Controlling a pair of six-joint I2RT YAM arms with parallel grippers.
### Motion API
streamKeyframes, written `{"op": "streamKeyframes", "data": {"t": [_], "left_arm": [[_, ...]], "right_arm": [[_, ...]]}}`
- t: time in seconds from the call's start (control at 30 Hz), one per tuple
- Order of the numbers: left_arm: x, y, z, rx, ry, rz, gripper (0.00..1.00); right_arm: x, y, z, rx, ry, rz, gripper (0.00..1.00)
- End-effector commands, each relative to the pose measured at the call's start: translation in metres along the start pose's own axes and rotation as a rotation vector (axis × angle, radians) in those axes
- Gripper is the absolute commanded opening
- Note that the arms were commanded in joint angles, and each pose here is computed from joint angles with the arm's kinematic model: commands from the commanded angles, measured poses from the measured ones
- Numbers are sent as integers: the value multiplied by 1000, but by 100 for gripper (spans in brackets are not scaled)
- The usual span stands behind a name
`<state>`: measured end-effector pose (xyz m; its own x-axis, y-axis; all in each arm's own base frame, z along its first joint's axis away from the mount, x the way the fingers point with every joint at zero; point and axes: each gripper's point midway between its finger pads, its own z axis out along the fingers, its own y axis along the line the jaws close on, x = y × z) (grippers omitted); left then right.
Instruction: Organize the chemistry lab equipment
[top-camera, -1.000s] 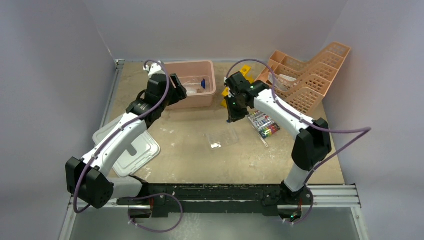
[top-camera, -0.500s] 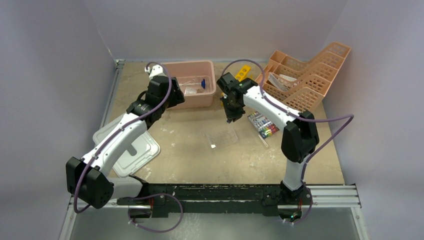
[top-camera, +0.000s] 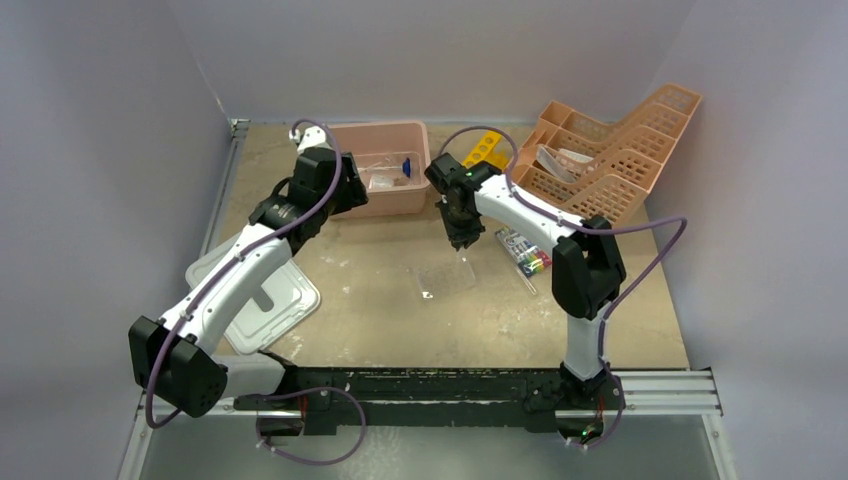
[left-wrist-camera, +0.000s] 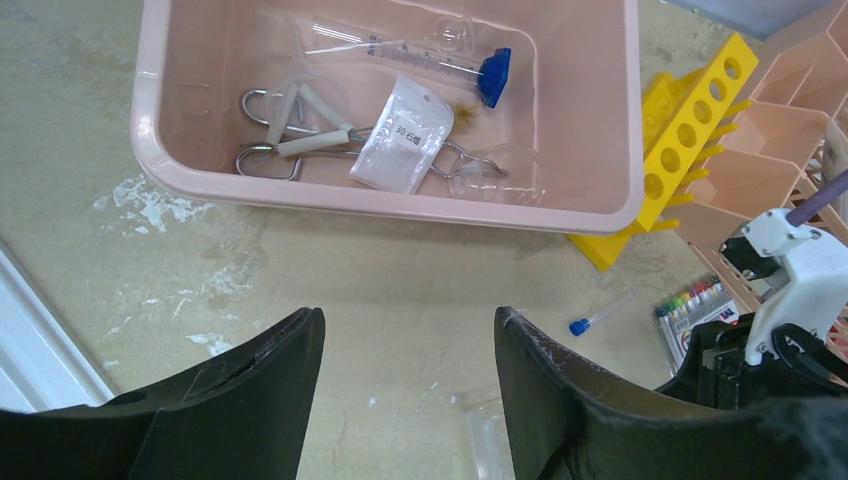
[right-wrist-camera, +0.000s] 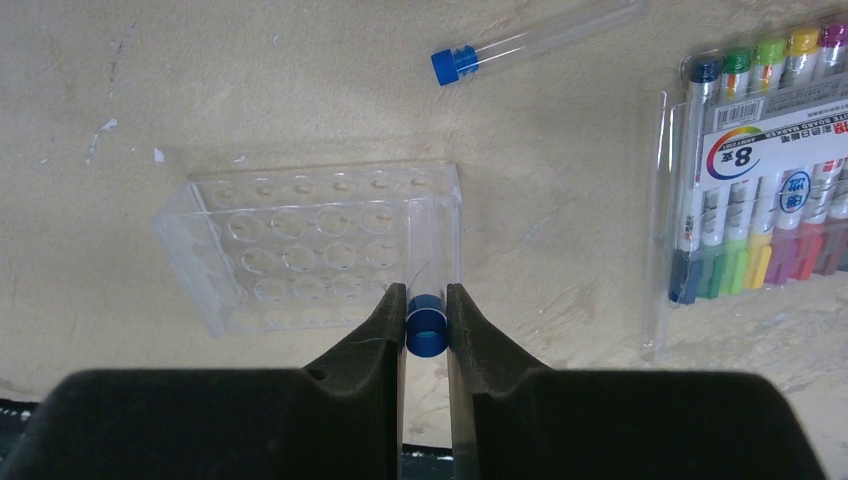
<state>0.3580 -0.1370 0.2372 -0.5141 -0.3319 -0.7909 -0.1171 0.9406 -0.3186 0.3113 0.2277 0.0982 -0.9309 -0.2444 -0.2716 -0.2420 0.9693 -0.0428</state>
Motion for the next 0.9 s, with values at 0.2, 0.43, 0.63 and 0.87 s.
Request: {"op": "streamKeyframes", "data": {"t": [0.2, 0.43, 0.63, 0.87], "left_arm": [[-23, -8, -11, 24, -45, 26, 62], [-22, -7, -11, 20, -39, 35, 62], [-23, -7, -10, 17, -42, 40, 62], [-21, -6, -9, 17, -36, 40, 62]], "right_arm": [[-11, 1, 1, 65, -48, -9, 16], [-6, 4, 10, 51, -51, 20, 20], [6, 12, 14, 10, 4, 42, 20], [-1, 10, 16, 43, 5, 44, 24]]}}
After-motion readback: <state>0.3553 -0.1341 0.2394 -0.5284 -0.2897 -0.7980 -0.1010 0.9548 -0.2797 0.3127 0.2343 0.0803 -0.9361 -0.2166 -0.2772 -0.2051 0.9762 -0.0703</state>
